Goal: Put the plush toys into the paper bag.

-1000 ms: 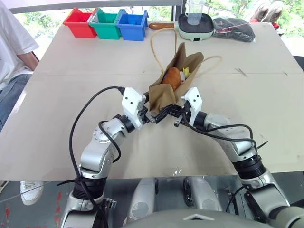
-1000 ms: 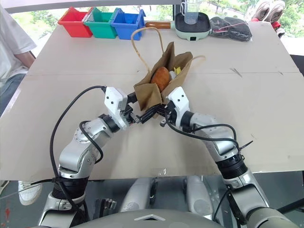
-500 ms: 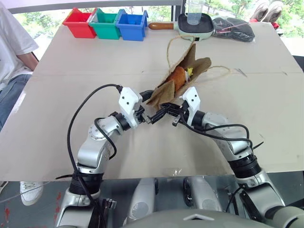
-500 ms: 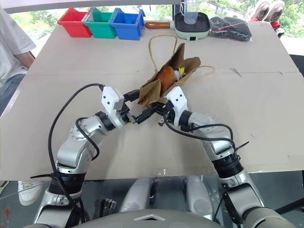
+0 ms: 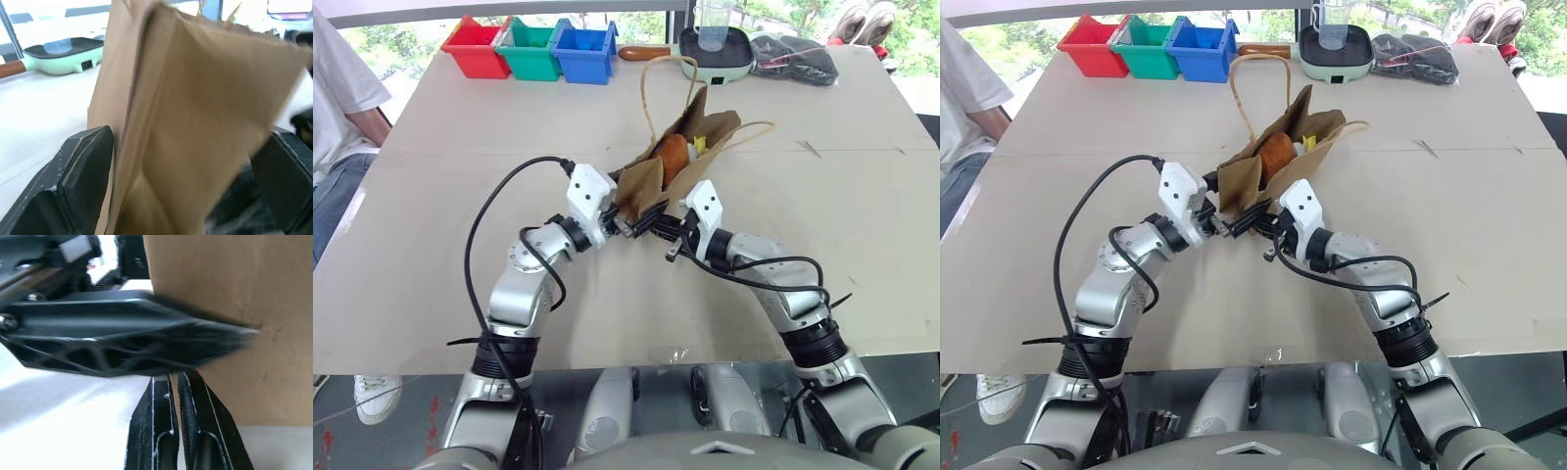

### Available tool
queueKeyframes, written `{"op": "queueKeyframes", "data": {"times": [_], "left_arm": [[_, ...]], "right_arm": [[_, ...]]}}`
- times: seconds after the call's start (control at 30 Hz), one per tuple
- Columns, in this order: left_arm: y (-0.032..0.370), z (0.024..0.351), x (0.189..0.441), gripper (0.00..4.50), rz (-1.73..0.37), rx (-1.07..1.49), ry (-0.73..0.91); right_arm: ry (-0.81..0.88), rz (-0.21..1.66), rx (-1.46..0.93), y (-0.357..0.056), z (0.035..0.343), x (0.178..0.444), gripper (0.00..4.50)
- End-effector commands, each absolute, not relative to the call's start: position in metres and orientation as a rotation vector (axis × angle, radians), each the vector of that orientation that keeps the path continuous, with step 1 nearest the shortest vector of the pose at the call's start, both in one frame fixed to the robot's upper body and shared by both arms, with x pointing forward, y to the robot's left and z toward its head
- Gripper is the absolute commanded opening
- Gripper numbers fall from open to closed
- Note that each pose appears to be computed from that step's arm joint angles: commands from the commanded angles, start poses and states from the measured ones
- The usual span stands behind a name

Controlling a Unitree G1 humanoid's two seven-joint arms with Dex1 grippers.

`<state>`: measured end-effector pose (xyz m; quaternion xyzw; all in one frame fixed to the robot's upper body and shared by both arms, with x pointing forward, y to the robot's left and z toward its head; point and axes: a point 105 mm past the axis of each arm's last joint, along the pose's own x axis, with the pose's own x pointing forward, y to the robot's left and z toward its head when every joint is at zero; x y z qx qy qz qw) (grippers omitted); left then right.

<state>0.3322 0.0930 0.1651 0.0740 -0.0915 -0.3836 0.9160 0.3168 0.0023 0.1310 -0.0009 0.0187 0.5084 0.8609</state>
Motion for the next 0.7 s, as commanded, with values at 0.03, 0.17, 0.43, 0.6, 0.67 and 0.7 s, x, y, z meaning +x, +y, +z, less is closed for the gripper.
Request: {"op": "queueKeyframes", "data": {"times": [0.03, 0.17, 0.43, 0.6, 0.67, 0.7], "left_arm": [[0.091, 0.172, 0.335, 3.12, -0.727, 0.092, -0.22], [0.098, 0.175, 0.334, 1.2, -0.752, 0.048, -0.241], [0.113, 0.183, 0.326, 0.0, -1.079, 0.074, -0.28], [0.126, 0.183, 0.344, 0.0, -1.28, 0.277, -0.263], [0.128, 0.182, 0.357, 0.0, -1.298, 0.337, -0.246], [0.127, 0.178, 0.359, 0.0, -1.329, 0.358, -0.228]], "right_arm": [[-0.03, 1.071, -0.004, 0.002, 0.146, 0.316, 0.0], [-0.022, 1.106, -0.009, -0.018, 0.157, 0.3, 0.0], [-0.023, 0.974, -0.215, -0.115, 0.178, 0.259, 3.74], [0.024, 0.899, -0.325, -0.16, 0.184, 0.234, 4.49], [0.018, 0.852, -0.342, -0.168, 0.186, 0.232, 4.49], [0.014, 0.834, -0.346, -0.169, 0.186, 0.232, 4.49]]}}
